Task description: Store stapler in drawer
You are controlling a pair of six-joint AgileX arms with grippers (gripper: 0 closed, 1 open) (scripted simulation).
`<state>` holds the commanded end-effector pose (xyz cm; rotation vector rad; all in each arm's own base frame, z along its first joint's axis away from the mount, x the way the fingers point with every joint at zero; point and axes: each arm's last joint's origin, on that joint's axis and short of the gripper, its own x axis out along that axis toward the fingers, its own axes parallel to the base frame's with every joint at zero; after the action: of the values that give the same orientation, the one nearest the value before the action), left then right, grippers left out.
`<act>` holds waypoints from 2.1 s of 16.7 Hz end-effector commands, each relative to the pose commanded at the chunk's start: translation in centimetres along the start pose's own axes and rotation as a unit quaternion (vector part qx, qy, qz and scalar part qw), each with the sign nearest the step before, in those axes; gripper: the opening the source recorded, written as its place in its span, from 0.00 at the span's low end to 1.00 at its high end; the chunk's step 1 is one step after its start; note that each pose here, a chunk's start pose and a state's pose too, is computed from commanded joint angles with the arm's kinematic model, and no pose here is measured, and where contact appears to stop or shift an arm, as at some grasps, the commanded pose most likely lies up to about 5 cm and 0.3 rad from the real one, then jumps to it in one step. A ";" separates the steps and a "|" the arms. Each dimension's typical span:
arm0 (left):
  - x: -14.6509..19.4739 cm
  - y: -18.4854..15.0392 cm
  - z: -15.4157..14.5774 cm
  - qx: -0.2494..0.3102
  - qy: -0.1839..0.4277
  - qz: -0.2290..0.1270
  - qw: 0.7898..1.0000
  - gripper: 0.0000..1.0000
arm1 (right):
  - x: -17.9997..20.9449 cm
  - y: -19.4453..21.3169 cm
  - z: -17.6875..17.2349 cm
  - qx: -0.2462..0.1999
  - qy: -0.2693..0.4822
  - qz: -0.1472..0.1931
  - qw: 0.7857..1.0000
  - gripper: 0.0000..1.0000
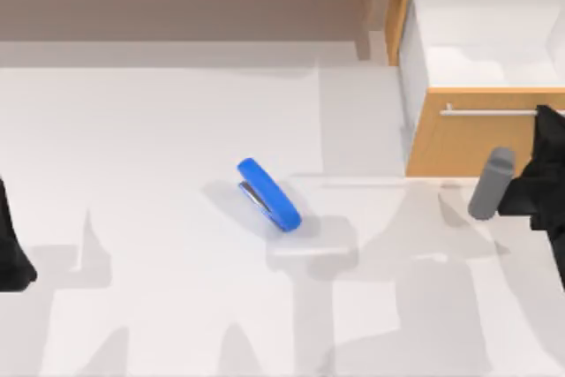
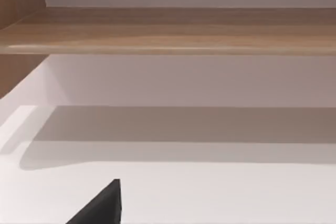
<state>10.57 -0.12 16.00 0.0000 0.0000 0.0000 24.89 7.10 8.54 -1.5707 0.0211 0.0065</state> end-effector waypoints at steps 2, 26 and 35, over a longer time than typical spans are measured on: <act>0.0 0.0 0.0 0.000 0.000 0.000 1.000 1.00 | -0.6 -0.1 0.0 0.001 0.000 -0.004 1.000 0.00; 0.0 0.0 0.0 0.000 0.000 0.000 1.000 1.00 | -0.6 -0.1 0.0 0.001 0.000 -0.004 1.000 1.00; 0.0 0.0 0.0 0.000 0.000 0.000 1.000 1.00 | -2.6 -0.1 0.0 0.001 0.000 -0.005 1.000 1.00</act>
<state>10.57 -0.12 16.00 0.0000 0.0000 0.0000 22.32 7.14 8.70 -1.5692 0.0142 -0.0016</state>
